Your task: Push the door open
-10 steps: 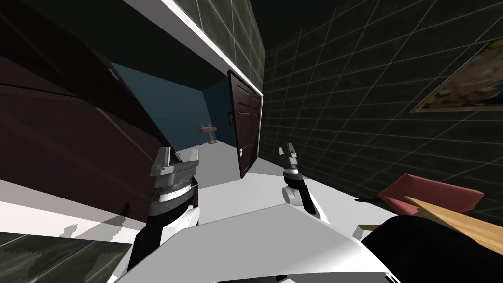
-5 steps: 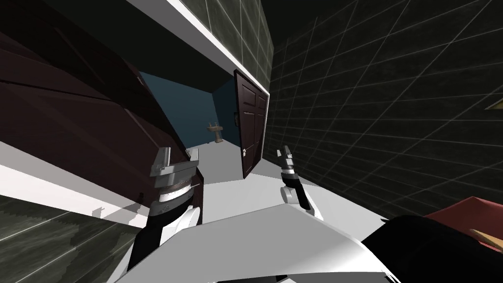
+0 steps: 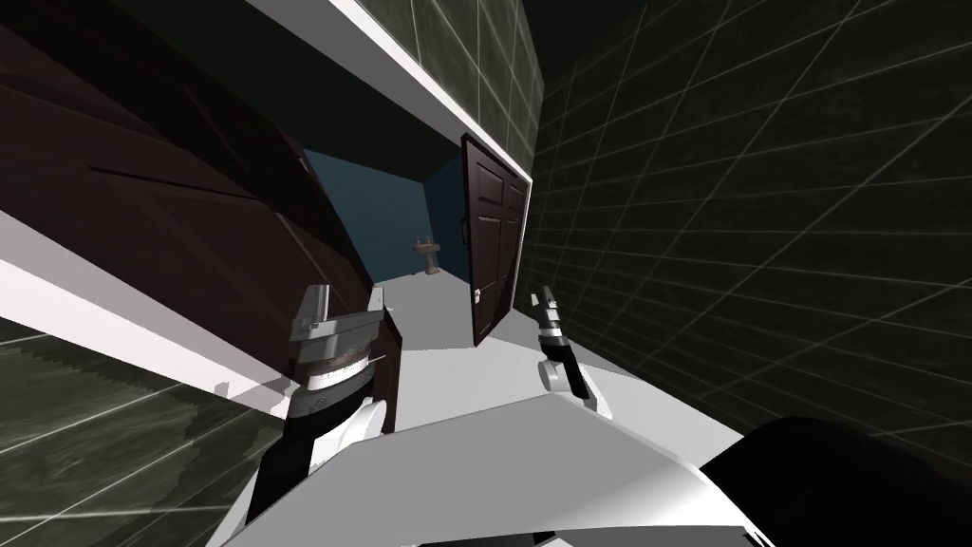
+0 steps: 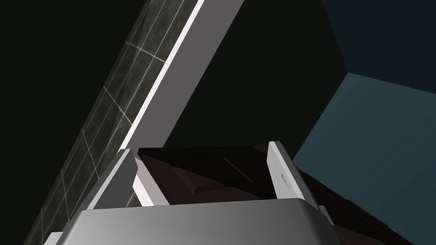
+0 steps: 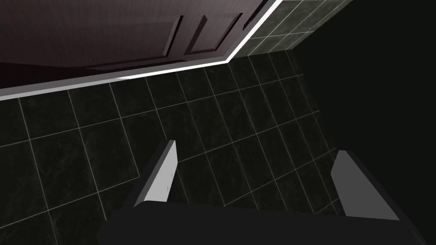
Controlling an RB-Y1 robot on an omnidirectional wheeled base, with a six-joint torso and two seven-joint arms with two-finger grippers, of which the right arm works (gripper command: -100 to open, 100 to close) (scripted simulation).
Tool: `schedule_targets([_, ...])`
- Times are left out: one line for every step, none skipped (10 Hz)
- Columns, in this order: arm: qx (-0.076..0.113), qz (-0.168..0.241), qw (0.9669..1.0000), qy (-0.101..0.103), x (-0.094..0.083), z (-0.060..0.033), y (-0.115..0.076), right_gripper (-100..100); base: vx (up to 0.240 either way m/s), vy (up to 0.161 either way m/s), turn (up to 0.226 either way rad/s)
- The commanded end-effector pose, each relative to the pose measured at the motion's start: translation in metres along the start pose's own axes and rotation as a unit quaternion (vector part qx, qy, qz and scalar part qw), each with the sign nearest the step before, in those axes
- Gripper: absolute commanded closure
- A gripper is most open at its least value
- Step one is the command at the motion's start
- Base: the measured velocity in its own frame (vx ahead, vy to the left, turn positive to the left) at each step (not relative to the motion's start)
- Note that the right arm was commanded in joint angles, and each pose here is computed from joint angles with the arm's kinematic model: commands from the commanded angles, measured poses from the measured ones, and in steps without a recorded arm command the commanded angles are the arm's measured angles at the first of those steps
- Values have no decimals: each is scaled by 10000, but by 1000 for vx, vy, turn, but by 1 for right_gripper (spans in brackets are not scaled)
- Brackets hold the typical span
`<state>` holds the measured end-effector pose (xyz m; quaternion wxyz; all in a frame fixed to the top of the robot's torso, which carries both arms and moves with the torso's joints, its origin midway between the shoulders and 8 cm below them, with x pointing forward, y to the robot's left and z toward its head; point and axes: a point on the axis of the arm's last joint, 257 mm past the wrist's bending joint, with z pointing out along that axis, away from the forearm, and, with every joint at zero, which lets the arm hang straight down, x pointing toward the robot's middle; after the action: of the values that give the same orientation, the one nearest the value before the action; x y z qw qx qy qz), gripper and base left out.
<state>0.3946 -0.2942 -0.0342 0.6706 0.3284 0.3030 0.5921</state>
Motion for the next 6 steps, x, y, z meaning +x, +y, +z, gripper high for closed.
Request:
schedule_targets([65,10,10000,4,-11,-12,-101,-100,39,-51,47])
schedule_targets([145,27,9999,12,-11,-28,-214,-100,27,-34,123])
schedule_targets([201,43,9998,22,-9,-36,-304,-100,40,-40,218])
schedule_targets([225,42,9997,20,-11,-45,-327,-100,31,-45,69])
schedule_targets([310,58,9995,26,-12,-65,-444,-100,28,-48,130])
schedule_targets([310,58,9995,26,-12,-65,-444,-100,24,-41,67])
